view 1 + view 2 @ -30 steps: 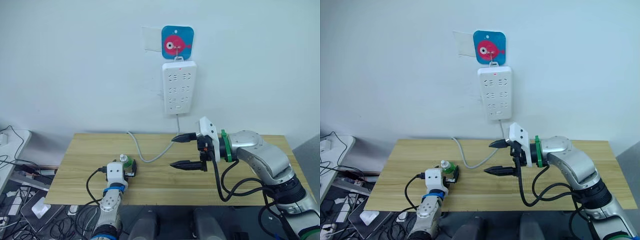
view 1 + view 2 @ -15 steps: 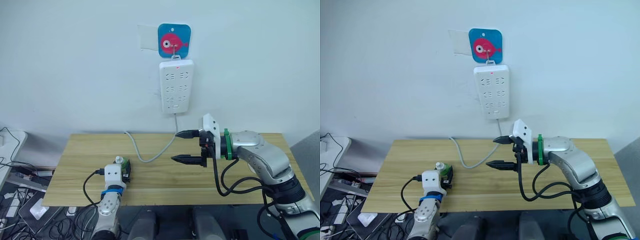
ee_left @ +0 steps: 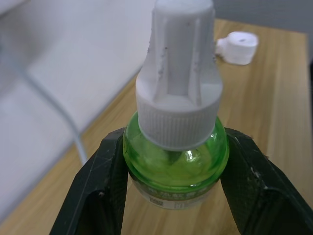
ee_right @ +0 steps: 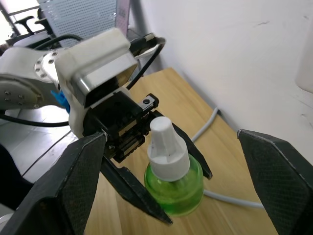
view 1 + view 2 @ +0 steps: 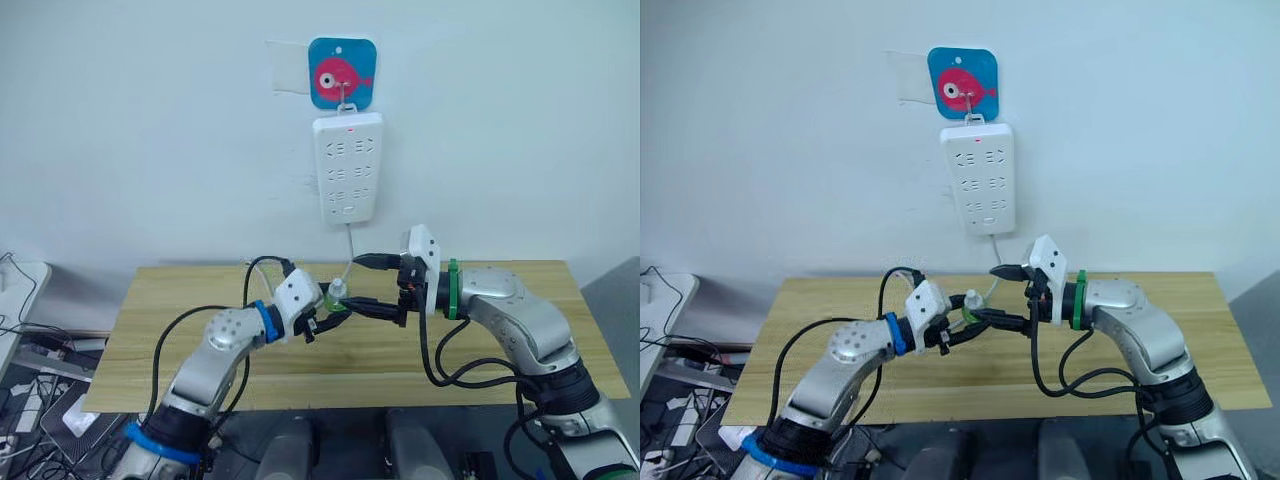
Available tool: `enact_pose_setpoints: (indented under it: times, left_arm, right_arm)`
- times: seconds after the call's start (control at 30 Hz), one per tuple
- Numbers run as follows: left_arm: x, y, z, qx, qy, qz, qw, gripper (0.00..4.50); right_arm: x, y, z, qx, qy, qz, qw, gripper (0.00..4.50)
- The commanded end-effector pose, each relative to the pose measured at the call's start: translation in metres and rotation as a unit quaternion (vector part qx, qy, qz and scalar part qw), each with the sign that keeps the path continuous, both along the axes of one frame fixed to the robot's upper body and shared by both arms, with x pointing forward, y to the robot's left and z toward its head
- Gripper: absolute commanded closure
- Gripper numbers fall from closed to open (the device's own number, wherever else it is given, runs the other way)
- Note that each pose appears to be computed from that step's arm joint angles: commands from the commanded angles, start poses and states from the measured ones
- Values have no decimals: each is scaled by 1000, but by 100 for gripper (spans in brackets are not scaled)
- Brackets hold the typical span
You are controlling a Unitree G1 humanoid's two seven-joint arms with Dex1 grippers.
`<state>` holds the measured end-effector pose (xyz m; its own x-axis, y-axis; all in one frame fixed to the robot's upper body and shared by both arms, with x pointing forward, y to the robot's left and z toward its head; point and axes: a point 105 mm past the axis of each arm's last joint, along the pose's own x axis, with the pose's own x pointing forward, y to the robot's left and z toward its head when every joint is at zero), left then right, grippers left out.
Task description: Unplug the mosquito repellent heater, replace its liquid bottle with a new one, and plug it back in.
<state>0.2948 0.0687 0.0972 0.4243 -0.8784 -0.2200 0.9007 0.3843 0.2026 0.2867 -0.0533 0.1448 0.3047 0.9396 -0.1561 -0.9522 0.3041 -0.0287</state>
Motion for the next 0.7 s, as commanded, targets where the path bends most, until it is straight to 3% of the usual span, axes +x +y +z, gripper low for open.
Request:
enact_pose_setpoints:
  times: [0.03, 0.33, 0.43, 0.67, 0.7]
  left_arm:
    - [0, -5, 9, 7, -5, -45, 999, 224]
    - [7, -6, 15, 15, -11, -67, 998, 224]
    - [8, -7, 17, 9, -10, -67, 998, 224]
    - [6, -6, 19, 7, -10, -65, 998, 224]
    - [7, -5, 19, 6, -10, -62, 998, 224]
  right_arm:
    - [-2, -1, 6, 7, -26, -6, 1000, 0]
    - [2, 5, 0, 29, -28, -31, 999, 0]
    - [0, 7, -3, 28, -27, -30, 999, 88]
    - [0, 10, -9, 23, -26, -22, 999, 343]
    - [-1, 11, -9, 25, -25, -19, 999, 346]
